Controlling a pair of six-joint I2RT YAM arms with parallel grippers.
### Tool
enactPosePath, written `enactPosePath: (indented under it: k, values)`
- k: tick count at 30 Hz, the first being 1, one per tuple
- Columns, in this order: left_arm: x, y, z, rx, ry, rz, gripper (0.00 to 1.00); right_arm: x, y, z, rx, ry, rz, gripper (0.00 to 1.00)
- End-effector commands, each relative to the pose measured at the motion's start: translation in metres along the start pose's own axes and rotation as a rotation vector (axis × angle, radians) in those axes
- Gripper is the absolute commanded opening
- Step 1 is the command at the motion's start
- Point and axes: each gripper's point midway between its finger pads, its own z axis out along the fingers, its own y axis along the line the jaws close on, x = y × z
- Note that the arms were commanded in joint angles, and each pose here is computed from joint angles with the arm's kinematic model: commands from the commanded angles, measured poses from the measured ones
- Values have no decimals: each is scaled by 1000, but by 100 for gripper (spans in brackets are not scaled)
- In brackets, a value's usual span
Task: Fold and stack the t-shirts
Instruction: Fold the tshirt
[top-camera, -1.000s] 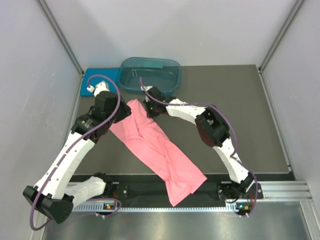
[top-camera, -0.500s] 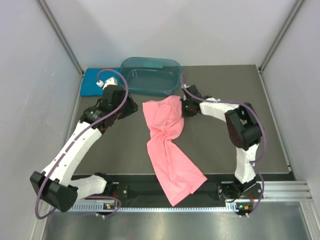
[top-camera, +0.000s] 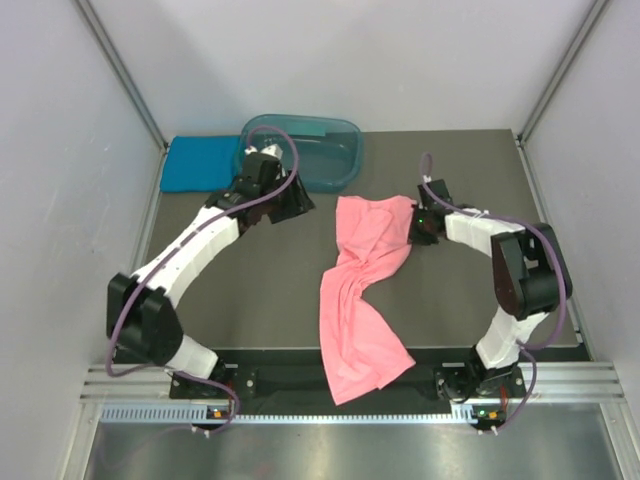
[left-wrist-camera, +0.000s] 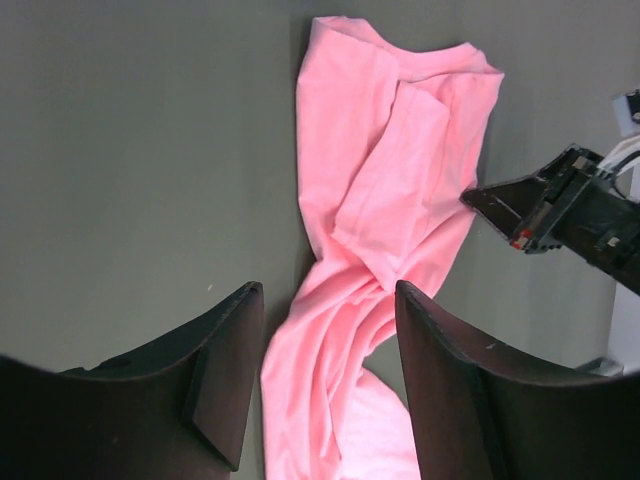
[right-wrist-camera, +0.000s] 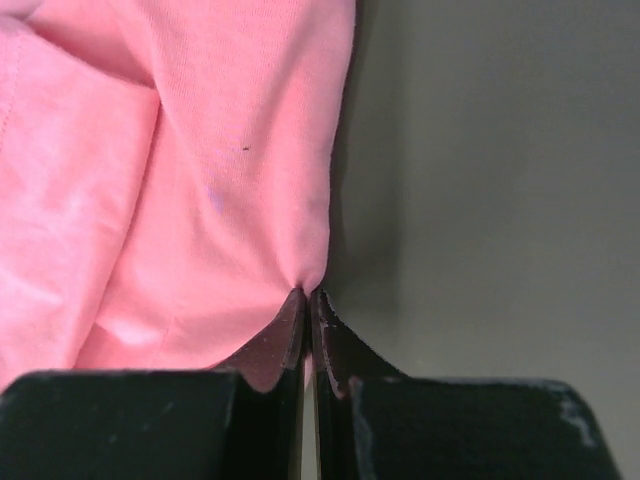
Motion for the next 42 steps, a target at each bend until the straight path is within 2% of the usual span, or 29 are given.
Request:
enactPosePath:
  k: [1, 4, 6, 10, 12, 14, 17, 22, 27, 28, 34, 42]
  values:
    - [-23, -44, 23, 188, -33, 114, 61, 20, -54, -12, 160, 45, 82, 0]
    - [-29, -61, 48, 240, -59, 196, 61, 22, -77, -24, 196, 35, 130, 0]
    - [-23, -65, 71, 251, -34, 238, 61, 21, -89, -31, 218, 35, 154, 0]
    - [-25, -102, 99, 309, -37, 341, 62, 18, -96, -37, 172, 38, 164, 1]
    - [-10, -111, 120, 312, -11, 391, 63, 13, -89, -40, 128, 30, 154, 15]
    - [-11, -130, 127, 350, -31, 416, 64, 0, -92, -46, 125, -1, 168, 30]
    - [-5, -143, 151, 408, -43, 464, 67, -26, -101, -48, 134, -47, 187, 45]
    - [-7, -146, 181, 407, -57, 520, 68, -80, -105, -40, 86, -104, 182, 48]
    - [-1, -130, 207, 343, -43, 564, 65, -103, -98, -19, 6, -95, 167, 51]
    - [0, -129, 209, 334, -39, 572, 62, -109, -100, -19, 3, -104, 171, 51]
    - [20, -115, 229, 327, 21, 597, 50, -110, -103, -4, -43, -73, 166, 51]
    - [41, -102, 252, 325, 73, 596, 46, -102, -115, 2, -52, -53, 179, 50]
